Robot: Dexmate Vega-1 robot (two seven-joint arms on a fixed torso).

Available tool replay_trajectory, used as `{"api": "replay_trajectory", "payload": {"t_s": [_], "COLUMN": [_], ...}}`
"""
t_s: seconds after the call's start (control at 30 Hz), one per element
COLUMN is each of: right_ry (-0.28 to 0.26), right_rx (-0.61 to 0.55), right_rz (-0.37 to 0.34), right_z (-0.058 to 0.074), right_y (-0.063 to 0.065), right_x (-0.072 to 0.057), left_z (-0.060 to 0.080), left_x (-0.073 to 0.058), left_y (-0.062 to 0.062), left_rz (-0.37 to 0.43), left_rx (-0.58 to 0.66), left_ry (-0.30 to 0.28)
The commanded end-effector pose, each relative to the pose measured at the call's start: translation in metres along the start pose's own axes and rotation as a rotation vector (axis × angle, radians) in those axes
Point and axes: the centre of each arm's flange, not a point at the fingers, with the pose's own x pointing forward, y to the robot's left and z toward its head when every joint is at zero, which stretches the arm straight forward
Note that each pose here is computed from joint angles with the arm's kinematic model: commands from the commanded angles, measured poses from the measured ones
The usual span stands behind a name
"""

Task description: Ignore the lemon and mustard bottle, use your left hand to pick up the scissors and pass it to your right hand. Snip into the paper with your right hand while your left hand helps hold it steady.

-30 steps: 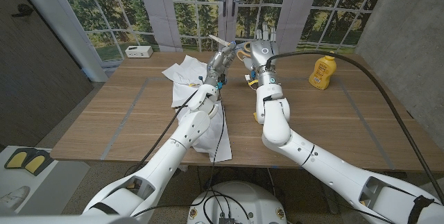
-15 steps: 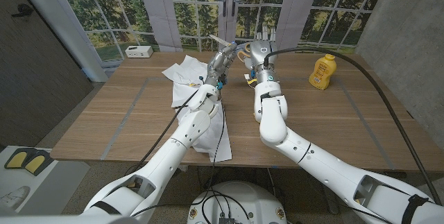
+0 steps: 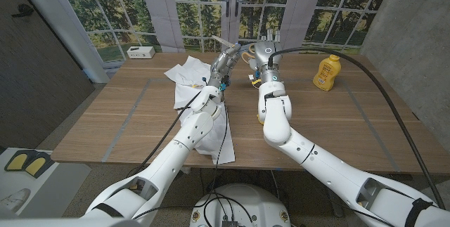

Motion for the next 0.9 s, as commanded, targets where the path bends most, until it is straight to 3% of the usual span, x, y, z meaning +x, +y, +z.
{"api": "replay_trajectory", "payload": {"t_s": [0.03, 0.9], "right_ry": [-0.028, -0.05], "right_rx": [0.056, 0.083], "right_rz": [-0.022, -0.011], "right_z": [-0.0022, -0.0018], "right_y": [0.0002, 0.0009], "right_x": [-0.0034, -0.0053], "left_z": [-0.001, -0.0027], "left_x": [-0.0018, -0.0066], "left_y": [0.0015, 0.0005], "left_rz": [-0.001, -0.001], "left_rx": [-0.002, -0.013], "left_ry": [0.003, 0.002]}}
